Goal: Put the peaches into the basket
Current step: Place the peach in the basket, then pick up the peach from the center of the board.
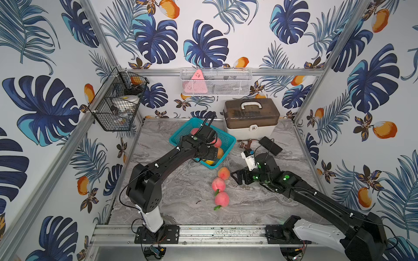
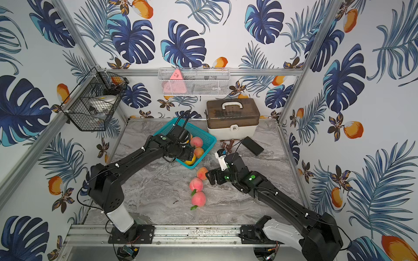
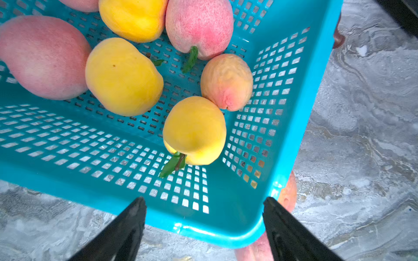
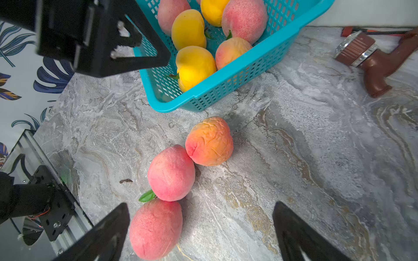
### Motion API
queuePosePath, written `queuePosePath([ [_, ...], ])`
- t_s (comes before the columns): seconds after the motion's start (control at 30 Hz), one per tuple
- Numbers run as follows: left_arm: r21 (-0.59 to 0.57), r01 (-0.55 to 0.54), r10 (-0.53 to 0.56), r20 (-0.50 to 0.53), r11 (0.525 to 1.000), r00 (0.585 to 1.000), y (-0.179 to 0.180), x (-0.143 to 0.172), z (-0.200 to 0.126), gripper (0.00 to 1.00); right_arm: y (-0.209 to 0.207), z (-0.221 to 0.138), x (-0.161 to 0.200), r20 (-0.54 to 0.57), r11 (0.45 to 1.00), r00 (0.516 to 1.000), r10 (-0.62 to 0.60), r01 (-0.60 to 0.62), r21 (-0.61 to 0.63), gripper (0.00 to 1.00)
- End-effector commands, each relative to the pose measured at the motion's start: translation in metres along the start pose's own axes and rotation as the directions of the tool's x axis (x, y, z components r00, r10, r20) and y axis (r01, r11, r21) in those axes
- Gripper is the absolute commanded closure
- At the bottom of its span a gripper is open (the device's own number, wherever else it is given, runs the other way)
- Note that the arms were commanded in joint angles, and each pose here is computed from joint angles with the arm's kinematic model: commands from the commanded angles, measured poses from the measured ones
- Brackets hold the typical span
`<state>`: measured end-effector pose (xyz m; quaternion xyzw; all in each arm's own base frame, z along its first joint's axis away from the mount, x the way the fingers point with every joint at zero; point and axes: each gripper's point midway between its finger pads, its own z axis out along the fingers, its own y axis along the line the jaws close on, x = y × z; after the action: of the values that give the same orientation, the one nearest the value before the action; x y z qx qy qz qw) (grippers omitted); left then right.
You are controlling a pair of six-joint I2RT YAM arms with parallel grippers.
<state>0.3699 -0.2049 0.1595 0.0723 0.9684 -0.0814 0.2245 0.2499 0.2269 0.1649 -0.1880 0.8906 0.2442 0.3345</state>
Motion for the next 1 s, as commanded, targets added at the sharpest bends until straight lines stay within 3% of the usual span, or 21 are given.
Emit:
queuePosePath([
  [0.0, 0.003, -0.005, 0.005, -0.006, 1.0, 1.0, 0.003, 0.009, -0.012, 0.14, 0.008, 0.006, -0.008, 0.01, 0.999, 1.0, 0.013, -0.012, -0.038, 0.0],
  [0.33, 0.106, -0.028, 0.025, 0.028, 0.994, 0.999, -0.005, 0.023, -0.049, 0.06, 0.01, 0.032, -0.004, -0.025, 0.998, 1.0, 0.02, -0.021, -0.067, 0.0],
  [0.5, 0.211, -0.043, 0.039, 0.024, 0.977, 0.999, -0.02, 0.033, -0.065, 0.01, 0.008, 0.046, -0.001, -0.036, 0.997, 0.999, 0.038, -0.04, -0.066, 0.0],
  [0.97, 0.33, -0.029, 0.024, 0.02, 0.943, 1.0, -0.037, 0.044, -0.064, 0.01, 0.0, 0.079, 0.007, -0.061, 0.996, 0.996, 0.064, -0.068, -0.053, 0.0],
])
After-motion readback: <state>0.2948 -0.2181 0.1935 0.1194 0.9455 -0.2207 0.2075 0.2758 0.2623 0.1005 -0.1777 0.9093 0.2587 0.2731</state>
